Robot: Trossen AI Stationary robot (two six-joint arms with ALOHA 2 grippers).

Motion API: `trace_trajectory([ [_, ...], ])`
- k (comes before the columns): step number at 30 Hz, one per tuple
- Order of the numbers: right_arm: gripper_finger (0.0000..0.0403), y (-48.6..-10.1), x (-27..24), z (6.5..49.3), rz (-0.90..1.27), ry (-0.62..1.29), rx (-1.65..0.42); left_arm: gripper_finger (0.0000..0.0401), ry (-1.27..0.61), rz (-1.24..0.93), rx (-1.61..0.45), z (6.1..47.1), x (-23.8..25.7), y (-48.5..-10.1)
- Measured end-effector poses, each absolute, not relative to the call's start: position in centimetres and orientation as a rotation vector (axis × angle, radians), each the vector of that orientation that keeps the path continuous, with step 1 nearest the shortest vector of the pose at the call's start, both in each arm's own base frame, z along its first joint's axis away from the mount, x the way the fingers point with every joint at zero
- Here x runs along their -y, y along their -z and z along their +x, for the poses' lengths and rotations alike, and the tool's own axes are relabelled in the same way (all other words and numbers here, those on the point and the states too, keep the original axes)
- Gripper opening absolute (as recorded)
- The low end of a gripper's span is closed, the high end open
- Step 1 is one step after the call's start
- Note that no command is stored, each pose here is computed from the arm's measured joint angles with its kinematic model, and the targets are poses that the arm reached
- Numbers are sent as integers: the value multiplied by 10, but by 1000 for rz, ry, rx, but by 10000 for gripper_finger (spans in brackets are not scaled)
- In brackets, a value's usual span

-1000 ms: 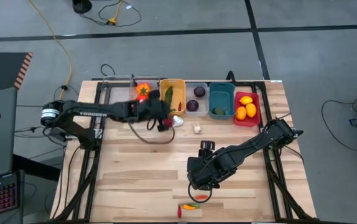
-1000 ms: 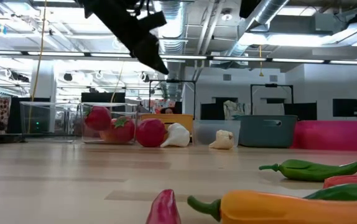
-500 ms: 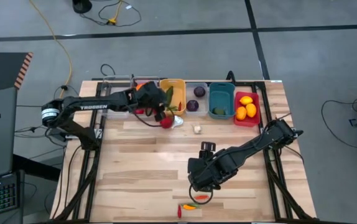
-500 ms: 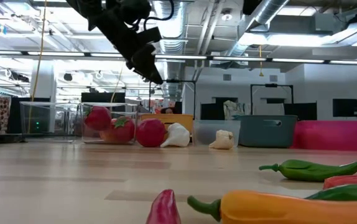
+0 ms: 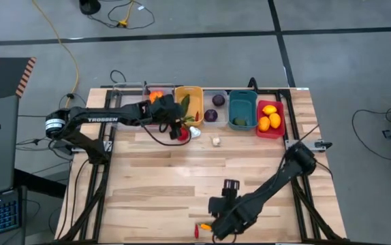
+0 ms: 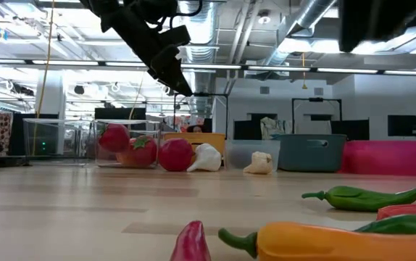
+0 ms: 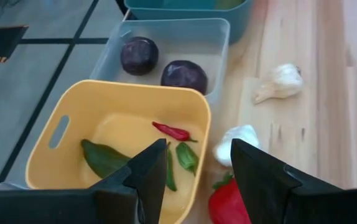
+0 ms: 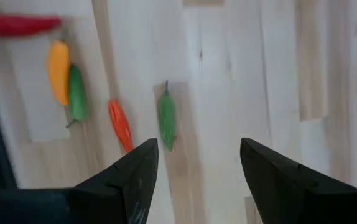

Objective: Sort produce into baskets
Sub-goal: Put the green chili pepper into the yellow bin

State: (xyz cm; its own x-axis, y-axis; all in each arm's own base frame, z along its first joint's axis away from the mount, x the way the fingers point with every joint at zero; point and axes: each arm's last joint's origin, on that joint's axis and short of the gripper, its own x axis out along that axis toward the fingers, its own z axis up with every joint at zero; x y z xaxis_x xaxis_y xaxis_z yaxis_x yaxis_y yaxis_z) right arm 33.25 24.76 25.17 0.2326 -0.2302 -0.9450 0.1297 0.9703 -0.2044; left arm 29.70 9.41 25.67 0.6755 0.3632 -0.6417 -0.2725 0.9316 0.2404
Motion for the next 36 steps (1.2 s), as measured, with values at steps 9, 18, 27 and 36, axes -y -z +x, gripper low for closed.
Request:
trace_trajectory([
  [9, 255, -196, -263, 342, -141, 248, -1456, 167, -342, 132, -746, 299, -88, -257],
  [18, 247, -187, -249, 357, -121, 223, -1507, 167, -344, 124, -744, 299, -88, -257],
  [27, 205, -186, -237, 375, -122, 126, -1460, 167, -344, 123, -744, 299, -88, -257],
  [36, 190, -176, -228, 382, -88, 110, -1521, 167, -344, 123, -746, 299, -88, -257],
])
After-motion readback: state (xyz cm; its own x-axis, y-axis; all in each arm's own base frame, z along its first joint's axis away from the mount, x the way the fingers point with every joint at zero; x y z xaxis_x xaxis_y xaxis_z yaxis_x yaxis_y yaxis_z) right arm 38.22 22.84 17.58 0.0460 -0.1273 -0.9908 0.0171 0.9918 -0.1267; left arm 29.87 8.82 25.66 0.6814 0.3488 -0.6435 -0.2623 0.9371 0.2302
